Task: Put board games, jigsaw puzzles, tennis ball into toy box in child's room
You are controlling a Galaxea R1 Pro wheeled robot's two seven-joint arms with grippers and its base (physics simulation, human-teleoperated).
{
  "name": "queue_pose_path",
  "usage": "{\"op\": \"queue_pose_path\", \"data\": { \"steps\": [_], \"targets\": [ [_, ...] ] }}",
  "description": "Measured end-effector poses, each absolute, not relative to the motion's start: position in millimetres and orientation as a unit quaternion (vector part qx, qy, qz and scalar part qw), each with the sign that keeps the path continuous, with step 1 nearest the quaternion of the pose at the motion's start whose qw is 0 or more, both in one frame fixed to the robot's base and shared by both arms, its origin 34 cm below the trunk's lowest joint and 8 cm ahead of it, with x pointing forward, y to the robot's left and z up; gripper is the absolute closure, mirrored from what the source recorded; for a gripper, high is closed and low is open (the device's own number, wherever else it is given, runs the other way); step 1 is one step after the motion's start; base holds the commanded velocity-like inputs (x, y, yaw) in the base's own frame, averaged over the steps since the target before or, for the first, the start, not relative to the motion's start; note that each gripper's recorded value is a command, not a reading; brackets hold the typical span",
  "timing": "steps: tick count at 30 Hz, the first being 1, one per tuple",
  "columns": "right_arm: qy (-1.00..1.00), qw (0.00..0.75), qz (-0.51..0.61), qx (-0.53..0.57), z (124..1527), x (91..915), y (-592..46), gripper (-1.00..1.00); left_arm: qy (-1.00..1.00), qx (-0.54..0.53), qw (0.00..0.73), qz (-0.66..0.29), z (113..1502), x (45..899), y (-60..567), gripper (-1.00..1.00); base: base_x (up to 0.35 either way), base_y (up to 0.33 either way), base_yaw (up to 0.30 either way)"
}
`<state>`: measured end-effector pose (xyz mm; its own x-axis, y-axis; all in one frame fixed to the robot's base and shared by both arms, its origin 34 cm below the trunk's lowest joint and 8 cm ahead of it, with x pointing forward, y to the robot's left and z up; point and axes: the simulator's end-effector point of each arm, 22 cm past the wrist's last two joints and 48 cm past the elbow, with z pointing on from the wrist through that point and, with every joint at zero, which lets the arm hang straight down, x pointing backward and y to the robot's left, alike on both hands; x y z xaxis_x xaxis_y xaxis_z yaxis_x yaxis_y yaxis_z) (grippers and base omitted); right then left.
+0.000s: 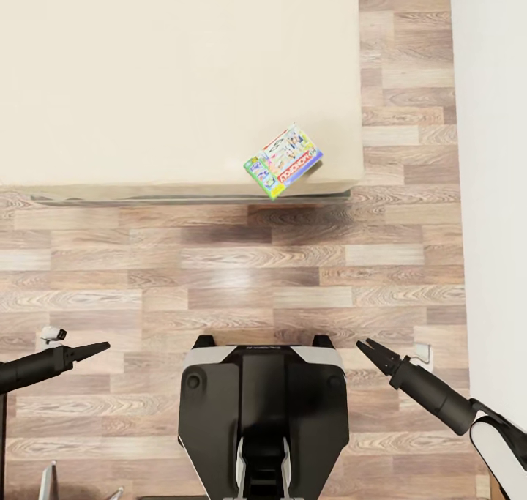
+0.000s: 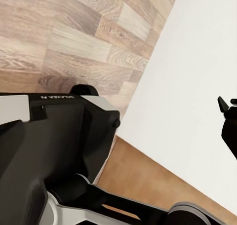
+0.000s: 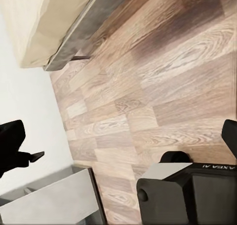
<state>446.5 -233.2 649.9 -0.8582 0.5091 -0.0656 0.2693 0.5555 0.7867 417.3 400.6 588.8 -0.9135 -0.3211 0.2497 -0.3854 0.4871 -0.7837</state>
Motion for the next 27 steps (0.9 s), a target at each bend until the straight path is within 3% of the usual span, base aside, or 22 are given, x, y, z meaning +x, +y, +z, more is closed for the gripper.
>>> {"op": "queue_pose_path", "data": {
  "steps": [19, 27],
  "targets": [
    [0.872, 0.153, 0.417, 0.207, 658, 452, -230, -1.0, -0.861, 0.199, 0.02, 0.467, 598, 430, 399, -1.0, 0.002, 0.0, 0.0],
    [0.871, 0.158, 0.418, 0.204, 663, 456, -231, -1.0, -0.861, 0.196, 0.014, 0.468, 602, 435, 400, -1.0, 0.142, 0.0, 0.0]
  ]
}}
